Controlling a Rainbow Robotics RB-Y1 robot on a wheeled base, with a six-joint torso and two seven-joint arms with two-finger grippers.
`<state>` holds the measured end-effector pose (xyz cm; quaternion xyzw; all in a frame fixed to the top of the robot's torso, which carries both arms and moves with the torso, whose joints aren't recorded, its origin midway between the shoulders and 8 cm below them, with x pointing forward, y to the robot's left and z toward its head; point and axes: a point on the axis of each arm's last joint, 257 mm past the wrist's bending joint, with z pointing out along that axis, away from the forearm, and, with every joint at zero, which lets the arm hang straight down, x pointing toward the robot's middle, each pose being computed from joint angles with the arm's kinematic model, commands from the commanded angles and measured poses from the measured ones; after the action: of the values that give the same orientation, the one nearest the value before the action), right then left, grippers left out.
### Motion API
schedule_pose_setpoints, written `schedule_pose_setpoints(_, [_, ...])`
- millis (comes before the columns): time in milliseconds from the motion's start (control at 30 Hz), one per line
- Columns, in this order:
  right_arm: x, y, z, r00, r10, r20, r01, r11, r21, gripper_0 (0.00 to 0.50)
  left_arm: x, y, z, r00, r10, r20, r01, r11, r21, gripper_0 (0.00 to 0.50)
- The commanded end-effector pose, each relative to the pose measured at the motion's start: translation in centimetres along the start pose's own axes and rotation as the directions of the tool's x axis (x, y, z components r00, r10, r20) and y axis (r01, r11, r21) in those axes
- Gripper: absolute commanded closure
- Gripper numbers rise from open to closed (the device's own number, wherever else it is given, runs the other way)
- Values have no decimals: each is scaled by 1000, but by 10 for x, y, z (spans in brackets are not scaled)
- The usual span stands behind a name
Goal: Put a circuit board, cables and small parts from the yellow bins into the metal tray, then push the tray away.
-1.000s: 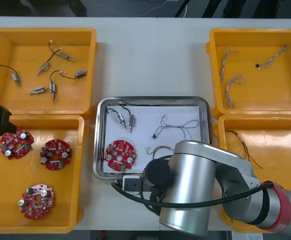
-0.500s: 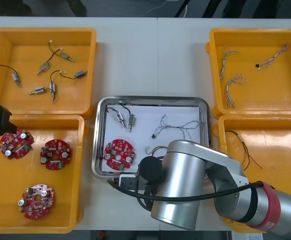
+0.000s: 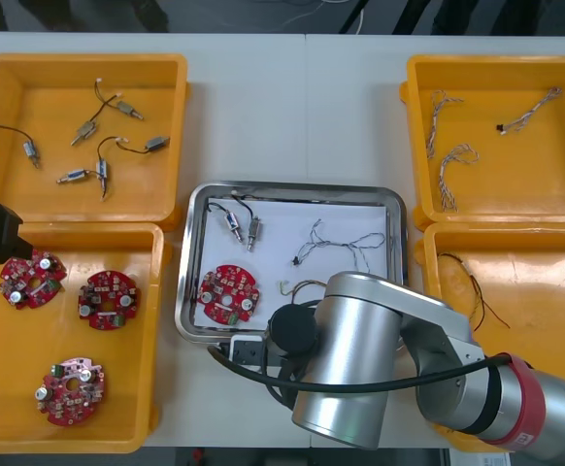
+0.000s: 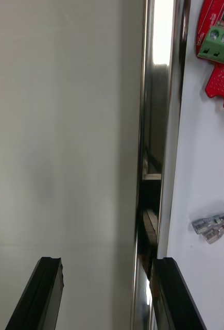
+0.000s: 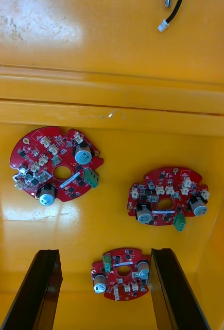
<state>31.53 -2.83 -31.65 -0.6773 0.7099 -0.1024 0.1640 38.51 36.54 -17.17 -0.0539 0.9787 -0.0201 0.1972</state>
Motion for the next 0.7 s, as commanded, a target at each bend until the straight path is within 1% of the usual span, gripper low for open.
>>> schedule_pose_setpoints(33, [-8,-6,-22,999,25,39,-25,1000,2,9,-5,16,-17,999,44,31,-42,998,-43,0])
schedule_pose_setpoints(200, [-15,-13,-26,998,36,57,-37,999,15,7,-5,16,-17,999,44,31,-42,998,-43,0])
schedule_pose_setpoints(267, [-23,-14,-29,996,45,75,-46,999,16,10,-5,16,-17,999,44,31,-42,998,-43,0])
schedule_pose_setpoints(367, [-30,-17,-31,995,52,88,-54,998,25,10,-5,16,-17,999,44,31,-42,998,-43,0])
schedule_pose_setpoints(567, [-36,-15,-25,994,60,89,-61,998,13,9,-5,16,-17,999,44,31,-42,998,-43,0])
schedule_pose_setpoints(700, [-37,-15,-21,994,58,88,-60,998,15,11,-5,16,-17,999,44,31,-42,998,-43,0])
